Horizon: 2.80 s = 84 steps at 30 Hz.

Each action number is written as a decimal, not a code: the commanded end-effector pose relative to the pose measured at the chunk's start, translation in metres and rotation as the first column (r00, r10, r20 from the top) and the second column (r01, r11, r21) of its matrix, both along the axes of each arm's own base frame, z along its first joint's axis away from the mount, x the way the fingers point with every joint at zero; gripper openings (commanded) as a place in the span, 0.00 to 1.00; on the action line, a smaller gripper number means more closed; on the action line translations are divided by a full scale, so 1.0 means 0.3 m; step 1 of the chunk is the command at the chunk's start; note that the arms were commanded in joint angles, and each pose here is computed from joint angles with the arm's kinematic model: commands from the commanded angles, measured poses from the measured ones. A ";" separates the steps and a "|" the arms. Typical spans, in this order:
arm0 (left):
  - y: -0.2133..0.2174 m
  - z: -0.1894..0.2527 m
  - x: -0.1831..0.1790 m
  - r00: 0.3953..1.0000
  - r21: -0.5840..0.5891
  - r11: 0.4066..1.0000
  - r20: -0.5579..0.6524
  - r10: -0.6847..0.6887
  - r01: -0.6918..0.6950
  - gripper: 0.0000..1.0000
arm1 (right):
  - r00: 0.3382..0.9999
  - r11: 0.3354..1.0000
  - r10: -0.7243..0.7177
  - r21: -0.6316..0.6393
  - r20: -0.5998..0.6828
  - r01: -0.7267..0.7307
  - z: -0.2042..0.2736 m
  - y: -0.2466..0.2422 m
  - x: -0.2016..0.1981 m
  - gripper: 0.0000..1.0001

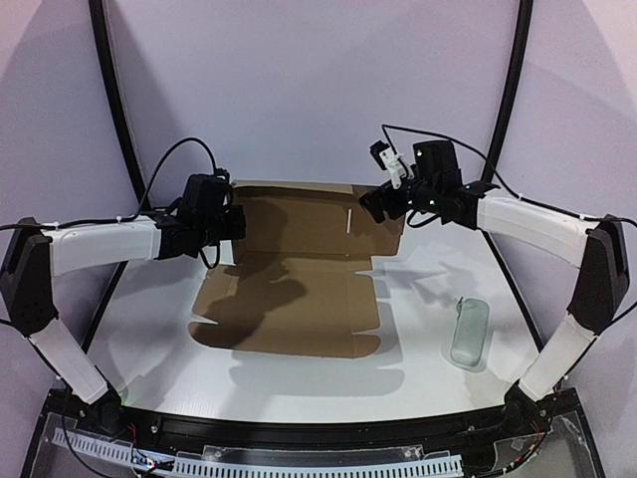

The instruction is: Fold the paper box

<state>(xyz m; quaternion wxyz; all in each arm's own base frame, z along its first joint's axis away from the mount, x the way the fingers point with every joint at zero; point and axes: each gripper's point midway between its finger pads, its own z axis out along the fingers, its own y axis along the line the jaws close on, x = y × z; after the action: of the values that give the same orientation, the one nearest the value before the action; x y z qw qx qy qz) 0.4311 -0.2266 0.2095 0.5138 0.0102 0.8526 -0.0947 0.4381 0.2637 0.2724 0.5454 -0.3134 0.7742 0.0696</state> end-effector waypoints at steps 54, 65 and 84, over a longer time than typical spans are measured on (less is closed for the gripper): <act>0.026 0.143 0.145 0.985 -0.487 0.863 0.162 -0.067 0.138 0.01 | 0.911 0.752 0.167 0.647 -0.378 0.131 0.024 -0.235 -0.138 0.98; -0.016 0.207 0.127 0.964 -0.544 0.806 0.234 -0.122 0.234 0.01 | 0.843 0.626 0.454 0.776 -0.287 -0.073 0.056 -0.122 -0.193 0.98; -0.027 0.183 0.119 0.964 -0.551 0.797 0.227 -0.141 0.247 0.01 | 0.780 0.452 0.598 0.881 -0.183 -0.139 0.135 0.009 -0.167 0.98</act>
<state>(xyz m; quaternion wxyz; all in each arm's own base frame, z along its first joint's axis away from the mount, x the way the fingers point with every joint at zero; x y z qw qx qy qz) 0.4711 -0.2351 0.2548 0.5471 -0.0490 0.7426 -0.3831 0.3888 0.2605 0.2830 0.3681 -0.1429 0.7059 0.5881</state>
